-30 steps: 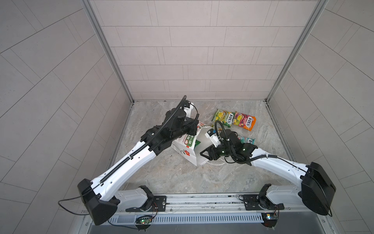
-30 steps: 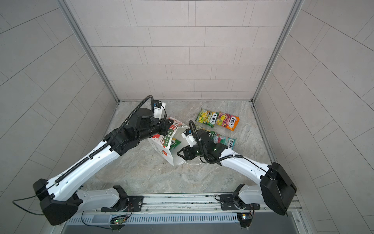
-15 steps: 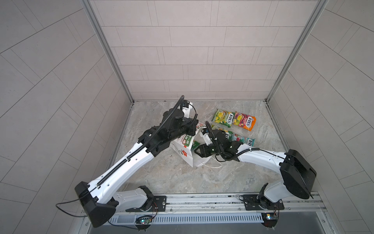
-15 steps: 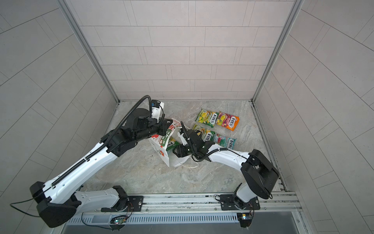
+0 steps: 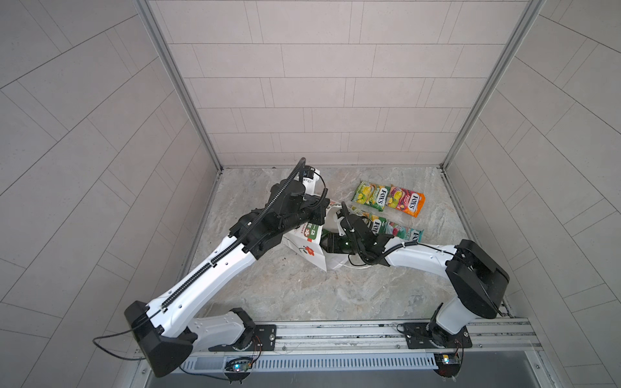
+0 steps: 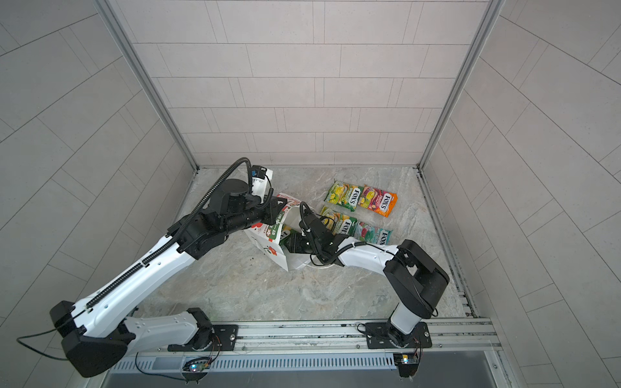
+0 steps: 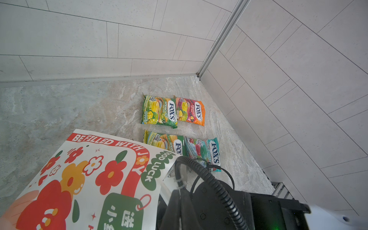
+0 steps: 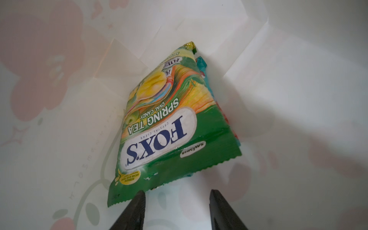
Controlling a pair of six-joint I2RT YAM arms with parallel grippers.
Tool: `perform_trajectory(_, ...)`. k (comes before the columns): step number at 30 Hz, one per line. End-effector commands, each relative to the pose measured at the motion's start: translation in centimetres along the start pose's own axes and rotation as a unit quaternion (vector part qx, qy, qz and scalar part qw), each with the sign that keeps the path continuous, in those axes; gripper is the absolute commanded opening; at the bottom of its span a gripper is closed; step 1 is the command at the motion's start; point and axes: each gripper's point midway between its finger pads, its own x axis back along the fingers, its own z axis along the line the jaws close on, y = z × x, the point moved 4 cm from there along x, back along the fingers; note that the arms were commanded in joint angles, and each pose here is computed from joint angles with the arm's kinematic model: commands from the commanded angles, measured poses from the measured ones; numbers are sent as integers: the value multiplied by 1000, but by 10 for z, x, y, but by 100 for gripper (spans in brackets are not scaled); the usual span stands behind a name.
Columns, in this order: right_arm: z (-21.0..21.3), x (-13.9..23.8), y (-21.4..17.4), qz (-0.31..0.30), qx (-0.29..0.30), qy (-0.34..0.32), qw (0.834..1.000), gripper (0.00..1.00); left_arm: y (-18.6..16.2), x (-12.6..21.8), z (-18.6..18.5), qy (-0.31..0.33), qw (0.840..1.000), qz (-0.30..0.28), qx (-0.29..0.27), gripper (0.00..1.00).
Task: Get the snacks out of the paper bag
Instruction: 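Reach down and grasp the green Spring Tea packet with the right gripper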
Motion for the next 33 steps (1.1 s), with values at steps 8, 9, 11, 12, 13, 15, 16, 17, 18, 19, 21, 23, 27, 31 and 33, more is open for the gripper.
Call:
perform_trajectory(8, 4, -2, 15, -26, -23, -24, 999, 49, 11, 4, -9, -23, 999, -23, 2, 0)
perform_trajectory(9, 4, -3, 16, -26, -24, -26, 999, 48, 11, 5, -9, -24, 999, -24, 3, 0)
perform_trajectory(11, 2, -5, 17, -25, -26, -35, 999, 48, 11, 5, -10, -25, 999, -24, 3, 0)
perform_trajectory(12, 2, -6, 17, -26, -26, -39, 999, 48, 11, 5, -10, -26, 999, -24, 3, 0)
perform_trajectory(13, 1, -6, 18, -26, -27, -43, 998, 47, 11, 5, -10, -26, 999, -24, 5, 0)
perform_trajectory(15, 0, -7, 19, -27, -29, -51, 998, 47, 11, 5, -10, -26, 999, -24, 4, 0)
perform_trajectory(16, -1, -7, 19, -27, -30, -55, 998, 47, 11, 5, -10, -26, 999, -23, 5, 0)
perform_trajectory(17, -3, -8, 19, -27, -31, -58, 997, 47, 11, 5, -10, -26, 999, -24, 5, 0)
perform_trajectory(18, -4, -8, 19, -26, -32, -61, 997, 47, 11, 5, -10, -26, 999, -23, 5, 0)
perform_trajectory(19, -3, -8, 20, -28, -32, -60, 997, 47, 11, 5, -10, -26, 999, -24, 5, 0)
perform_trajectory(21, -3, -10, 19, -25, -34, -60, 997, 47, 11, 5, -10, -27, 999, -24, 6, 0)
perform_trajectory(23, -4, -10, 18, -25, -36, -63, 997, 48, 10, 5, -9, -27, 999, -24, 6, 0)
perform_trajectory(27, -6, -9, 19, -30, -37, -67, 997, 51, 11, 5, -10, -27, 999, -24, 6, 0)
perform_trajectory(31, -6, -10, 20, -31, -38, -68, 996, 52, 10, 5, -10, -27, 999, -24, 7, 0)
perform_trajectory(33, -5, -10, 21, -32, -37, -67, 997, 53, 10, 4, -9, -26, 999, -23, 8, 0)
